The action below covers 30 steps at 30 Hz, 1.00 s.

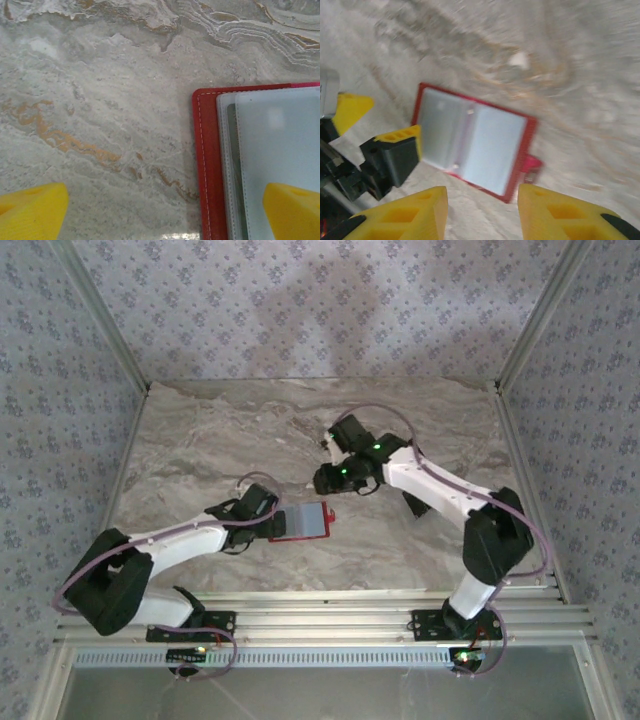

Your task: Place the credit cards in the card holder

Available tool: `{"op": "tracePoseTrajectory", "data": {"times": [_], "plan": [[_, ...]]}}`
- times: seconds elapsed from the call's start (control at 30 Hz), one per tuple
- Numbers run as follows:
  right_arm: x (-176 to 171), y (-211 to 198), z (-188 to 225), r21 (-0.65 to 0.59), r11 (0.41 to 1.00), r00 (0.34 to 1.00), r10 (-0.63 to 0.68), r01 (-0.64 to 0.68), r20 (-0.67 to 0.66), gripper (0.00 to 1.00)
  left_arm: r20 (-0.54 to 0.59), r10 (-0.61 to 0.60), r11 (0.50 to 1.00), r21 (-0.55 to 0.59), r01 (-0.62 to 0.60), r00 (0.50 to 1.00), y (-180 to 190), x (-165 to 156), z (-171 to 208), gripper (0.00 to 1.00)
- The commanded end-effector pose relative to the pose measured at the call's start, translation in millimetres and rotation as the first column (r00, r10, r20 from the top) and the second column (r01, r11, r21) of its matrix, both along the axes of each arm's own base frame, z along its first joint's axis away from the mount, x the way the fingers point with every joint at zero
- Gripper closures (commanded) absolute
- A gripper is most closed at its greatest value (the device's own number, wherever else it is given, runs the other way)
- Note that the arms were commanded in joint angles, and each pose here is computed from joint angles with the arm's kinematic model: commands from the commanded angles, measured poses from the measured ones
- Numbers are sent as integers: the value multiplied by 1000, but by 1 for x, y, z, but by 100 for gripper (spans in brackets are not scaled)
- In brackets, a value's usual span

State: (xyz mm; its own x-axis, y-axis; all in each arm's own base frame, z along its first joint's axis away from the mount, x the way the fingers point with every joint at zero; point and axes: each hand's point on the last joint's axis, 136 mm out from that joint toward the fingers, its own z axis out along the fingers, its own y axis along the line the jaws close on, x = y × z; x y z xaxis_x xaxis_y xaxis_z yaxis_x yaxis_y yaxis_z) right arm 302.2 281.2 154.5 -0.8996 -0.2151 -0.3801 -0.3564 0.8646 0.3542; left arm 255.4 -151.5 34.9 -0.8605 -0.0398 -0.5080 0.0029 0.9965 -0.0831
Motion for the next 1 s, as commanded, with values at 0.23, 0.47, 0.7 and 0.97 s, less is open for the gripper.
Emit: {"op": "tracePoseTrajectory", "data": {"times": [0.23, 0.47, 0.7, 0.97], "plan": [[3, -135, -26, -371, 903, 975, -217, 218, 45, 56, -3, -2, 999, 43, 2, 1000, 1, 6, -1, 0], [4, -157, -37, -417, 873, 965, -259, 253, 43, 56, -25, 24, 996, 92, -22, 999, 11, 1, -6, 0], [5, -181, -44, -499, 823, 958, -282, 273, 59, 56, -20, 26, 996, 91, -24, 999, 10, 3, -3, 0], [-2, -206, -58, -538, 789, 944, -329, 296, 37, 56, -21, 24, 996, 87, -22, 999, 8, 4, -4, 0]]}}
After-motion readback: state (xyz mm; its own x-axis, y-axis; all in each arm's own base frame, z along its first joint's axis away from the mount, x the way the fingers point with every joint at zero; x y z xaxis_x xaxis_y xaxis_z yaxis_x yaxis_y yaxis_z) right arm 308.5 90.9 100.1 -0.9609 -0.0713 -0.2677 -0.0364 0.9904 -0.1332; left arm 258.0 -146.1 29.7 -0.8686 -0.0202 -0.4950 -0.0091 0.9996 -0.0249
